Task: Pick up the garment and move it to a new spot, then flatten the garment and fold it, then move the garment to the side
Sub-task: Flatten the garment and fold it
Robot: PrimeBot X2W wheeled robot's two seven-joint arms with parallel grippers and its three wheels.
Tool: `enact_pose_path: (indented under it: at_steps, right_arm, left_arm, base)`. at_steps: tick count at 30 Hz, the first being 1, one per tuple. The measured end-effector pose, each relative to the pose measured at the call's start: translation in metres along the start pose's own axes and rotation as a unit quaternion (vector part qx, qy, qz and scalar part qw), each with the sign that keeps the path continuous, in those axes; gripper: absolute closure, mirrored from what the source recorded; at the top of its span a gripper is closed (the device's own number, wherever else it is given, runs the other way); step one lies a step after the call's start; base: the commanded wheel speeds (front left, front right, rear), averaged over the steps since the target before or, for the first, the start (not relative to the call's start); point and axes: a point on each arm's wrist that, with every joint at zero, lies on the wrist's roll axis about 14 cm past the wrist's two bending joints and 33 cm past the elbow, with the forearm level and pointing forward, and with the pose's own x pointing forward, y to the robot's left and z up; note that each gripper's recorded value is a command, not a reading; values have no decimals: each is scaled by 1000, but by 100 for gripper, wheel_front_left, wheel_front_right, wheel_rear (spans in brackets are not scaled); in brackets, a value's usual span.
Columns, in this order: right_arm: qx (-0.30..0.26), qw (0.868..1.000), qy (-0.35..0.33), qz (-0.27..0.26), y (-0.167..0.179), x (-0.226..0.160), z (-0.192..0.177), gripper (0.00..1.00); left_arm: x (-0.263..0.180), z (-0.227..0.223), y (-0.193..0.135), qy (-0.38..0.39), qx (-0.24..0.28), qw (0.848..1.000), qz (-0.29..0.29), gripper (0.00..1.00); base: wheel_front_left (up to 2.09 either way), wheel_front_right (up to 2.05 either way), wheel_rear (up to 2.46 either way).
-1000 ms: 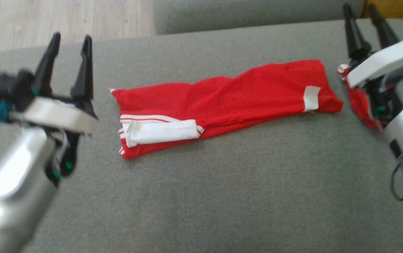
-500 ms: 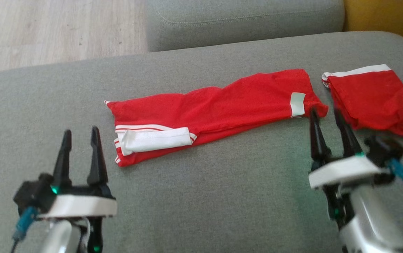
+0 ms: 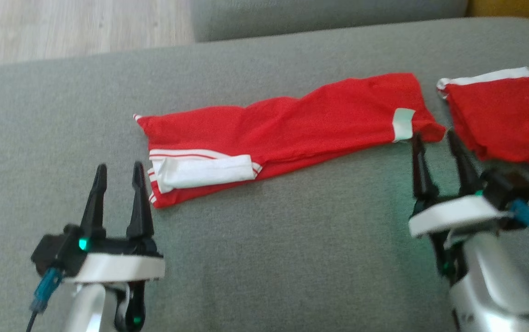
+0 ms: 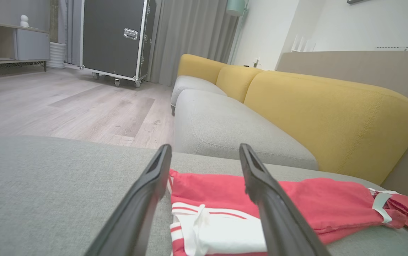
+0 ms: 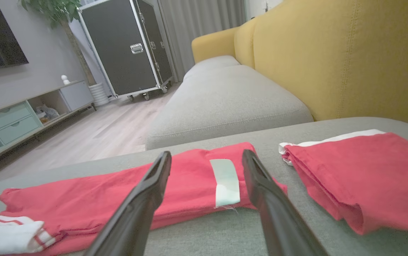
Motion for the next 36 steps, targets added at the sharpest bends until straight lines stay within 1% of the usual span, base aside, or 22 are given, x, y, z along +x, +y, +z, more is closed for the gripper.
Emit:
enact_pose_path:
  at_steps: [3,6,10,13,16,26,30,31,32,36]
  right_arm:
    - [-7,1000,10,-26,-18,20,-3,0]
    - [-1,998,32,-61,-41,41,-6,0]
    - [12,993,86,-78,-49,60,-30,0]
    - [15,987,135,-87,-51,64,-54,0]
    - [11,982,165,-93,-55,67,-70,0]
    - [-11,968,225,-115,-77,76,-94,0]
    - [-16,966,235,-109,-74,83,-96,0]
    - [-15,966,236,-108,-73,85,-95,68]
    - [-16,966,237,-106,-72,86,-95,100]
    - [-24,968,231,-94,-65,85,-92,100]
  left_arm:
    - [10,0,1,-2,1,1000,-2,0]
    - [17,-2,4,-1,3,1000,2,0]
    - [17,-9,12,7,1,1000,13,0]
    - [17,-11,20,10,3,1000,24,0]
    - [16,-14,27,15,4,999,33,0]
    - [22,-21,28,24,4,999,32,0]
    - [26,-20,27,21,5,999,29,0]
    - [27,-19,27,20,4,999,29,0]
    - [28,-19,27,18,3,999,28,0]
    - [29,-16,24,15,2,1000,25,0]
  base:
    - [0,0,0]
    - [0,0,0]
    - [0,0,0]
    - [0,0,0]
    - [0,0,0]
    - [0,0,0]
    - [0,0,0]
    - [0,0,0]
    - [0,0,0]
    - [0,0,0]
